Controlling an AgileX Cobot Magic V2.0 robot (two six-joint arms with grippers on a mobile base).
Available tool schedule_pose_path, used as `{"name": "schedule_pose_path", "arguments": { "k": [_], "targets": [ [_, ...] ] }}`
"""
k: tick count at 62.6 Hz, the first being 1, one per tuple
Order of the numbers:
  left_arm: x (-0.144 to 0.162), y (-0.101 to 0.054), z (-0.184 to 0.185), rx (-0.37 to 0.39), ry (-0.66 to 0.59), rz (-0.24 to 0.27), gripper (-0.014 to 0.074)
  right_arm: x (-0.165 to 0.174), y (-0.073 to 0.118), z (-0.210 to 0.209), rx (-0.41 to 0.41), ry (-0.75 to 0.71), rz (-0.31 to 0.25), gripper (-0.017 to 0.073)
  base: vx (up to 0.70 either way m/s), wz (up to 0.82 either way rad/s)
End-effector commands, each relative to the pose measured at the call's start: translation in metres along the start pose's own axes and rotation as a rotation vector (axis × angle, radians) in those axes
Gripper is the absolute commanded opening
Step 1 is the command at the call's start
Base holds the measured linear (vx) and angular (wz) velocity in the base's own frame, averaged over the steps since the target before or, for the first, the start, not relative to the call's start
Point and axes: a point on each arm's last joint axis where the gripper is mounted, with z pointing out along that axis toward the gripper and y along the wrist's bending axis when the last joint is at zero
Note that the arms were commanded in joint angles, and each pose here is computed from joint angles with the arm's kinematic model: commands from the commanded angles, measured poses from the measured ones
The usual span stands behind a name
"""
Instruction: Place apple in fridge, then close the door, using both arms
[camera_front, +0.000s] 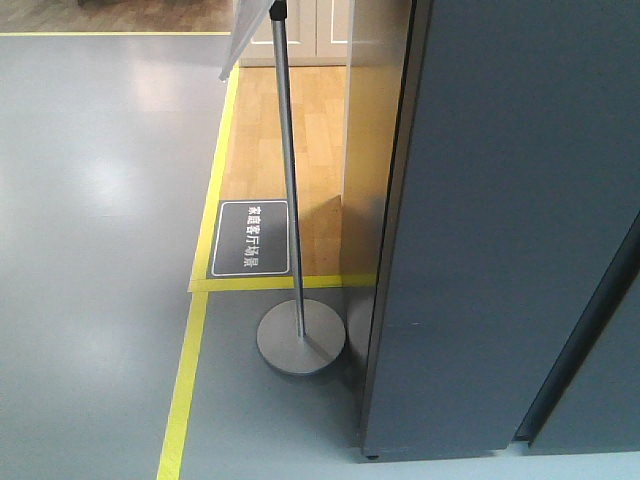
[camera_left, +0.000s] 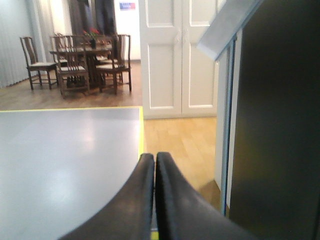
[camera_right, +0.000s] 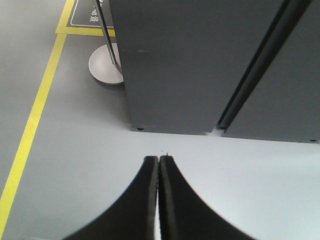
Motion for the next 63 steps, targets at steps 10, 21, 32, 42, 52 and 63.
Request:
{"name": "schedule_pose_path", "arguments": {
  "k": [10,21,32,42,52,63],
  "targets": [
    [0.002,0.001,-0.001,-0.012,-0.066,0.018,-0.0006,-0.01,0.0,-0.004,-0.002,-0.062,-0.009,-0.0003,0.0,0.0],
    [-0.003,0.001,-0.001,-0.015,-0.122,0.013,-0.0006,-0.01,0.0,-0.004,-0.001,-0.062,-0.009,-0.0003,0.0,0.0],
    [-0.009,0.002,-0.002,-0.018,-0.182,0.013,-0.0006,-0.01,0.001,-0.004,-0.009,-0.062,-0.005,-0.0003,0.0,0.0],
    [-0.004,0.002,-0.001,-0.016,-0.134,0.015,-0.0006,-0.01,0.001,-0.004,-0.01,-0.062,-0.005,-0.0003,0.0,0.0],
    [-0.001,0.001,-0.001,-0.014,-0.1,0.015,-0.0006,-0.01,0.001,-0.004,-0.01,-0.062,-0.005,-0.0003,0.0,0.0],
    [0.001,0.003,-0.001,-0.042,-0.08,-0.028,-0.0006,-0.01,0.001,-0.004,-0.01,-0.062,-0.005,-0.0003,0.0,0.0]
  ]
}}
